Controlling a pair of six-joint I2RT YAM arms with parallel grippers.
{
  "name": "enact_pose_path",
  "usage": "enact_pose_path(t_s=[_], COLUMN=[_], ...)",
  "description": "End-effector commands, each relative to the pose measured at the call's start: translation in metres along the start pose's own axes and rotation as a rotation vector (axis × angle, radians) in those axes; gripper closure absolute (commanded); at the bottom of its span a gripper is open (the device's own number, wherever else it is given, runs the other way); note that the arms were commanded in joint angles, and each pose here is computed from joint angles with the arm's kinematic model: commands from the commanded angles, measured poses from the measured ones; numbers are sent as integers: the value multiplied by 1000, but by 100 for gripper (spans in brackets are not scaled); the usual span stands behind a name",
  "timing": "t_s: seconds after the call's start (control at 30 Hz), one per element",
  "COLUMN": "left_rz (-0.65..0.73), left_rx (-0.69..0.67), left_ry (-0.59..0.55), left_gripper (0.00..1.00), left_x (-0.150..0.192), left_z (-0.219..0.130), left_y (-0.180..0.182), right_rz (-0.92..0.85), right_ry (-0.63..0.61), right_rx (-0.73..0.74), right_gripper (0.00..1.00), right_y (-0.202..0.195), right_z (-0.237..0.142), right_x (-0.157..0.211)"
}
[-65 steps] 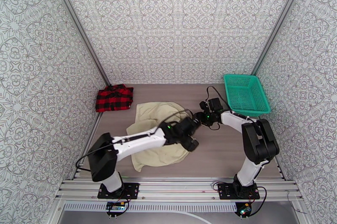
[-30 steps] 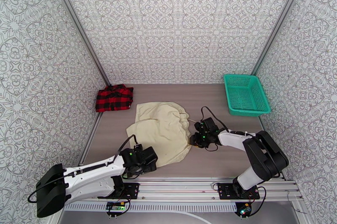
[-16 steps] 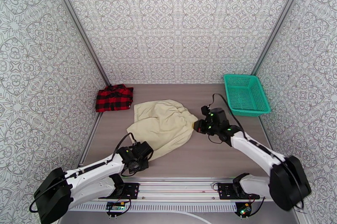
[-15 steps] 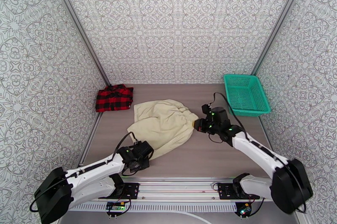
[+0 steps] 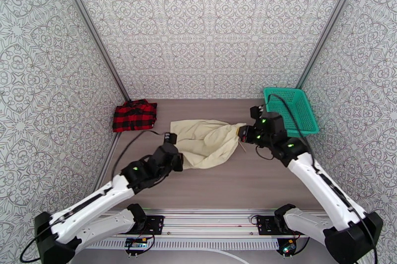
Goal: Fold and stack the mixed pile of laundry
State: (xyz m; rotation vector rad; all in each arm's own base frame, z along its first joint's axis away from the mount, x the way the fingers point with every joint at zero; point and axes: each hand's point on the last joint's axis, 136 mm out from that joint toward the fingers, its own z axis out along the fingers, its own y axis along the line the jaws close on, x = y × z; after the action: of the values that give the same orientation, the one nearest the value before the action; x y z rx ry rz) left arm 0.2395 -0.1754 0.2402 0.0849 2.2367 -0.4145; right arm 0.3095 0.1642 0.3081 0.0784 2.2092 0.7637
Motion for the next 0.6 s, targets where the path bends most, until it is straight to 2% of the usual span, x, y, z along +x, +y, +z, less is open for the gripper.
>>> enact_pose_path(t_s=[0.0, 0.1, 0.2, 0.27, 0.37, 0.47, 0.57], left_rz=[177, 279, 301, 279, 212, 207, 221], left_rx=[6, 73, 30, 6, 52, 68, 79], left_ry=[-148, -258, -285, -263, -251, -286, -347], left_gripper=[100, 100, 100, 100, 100, 100, 100], left_x=[-54, -96, -129, -150, -179, -208, -231], left_z=[-58, -108, -130, -129, -110, -99, -108], left_y=[-7, -31, -34, -33, -32, -33, -37], right_rz=[-85, -106, -110, -122, -151, -182, -201], right_ry=[-120, -169, -182, -171, -147, -125, -148], right_rx=[64, 52, 35, 45, 85, 86, 58], right_gripper=[100, 100, 100, 100, 100, 100, 100], right_y=[13, 30, 44, 49, 48, 54, 65], right_z=[-66, -109, -136, -140, -129, -110, -105], right_x=[-36, -51, -61, -66, -76, -90, -104])
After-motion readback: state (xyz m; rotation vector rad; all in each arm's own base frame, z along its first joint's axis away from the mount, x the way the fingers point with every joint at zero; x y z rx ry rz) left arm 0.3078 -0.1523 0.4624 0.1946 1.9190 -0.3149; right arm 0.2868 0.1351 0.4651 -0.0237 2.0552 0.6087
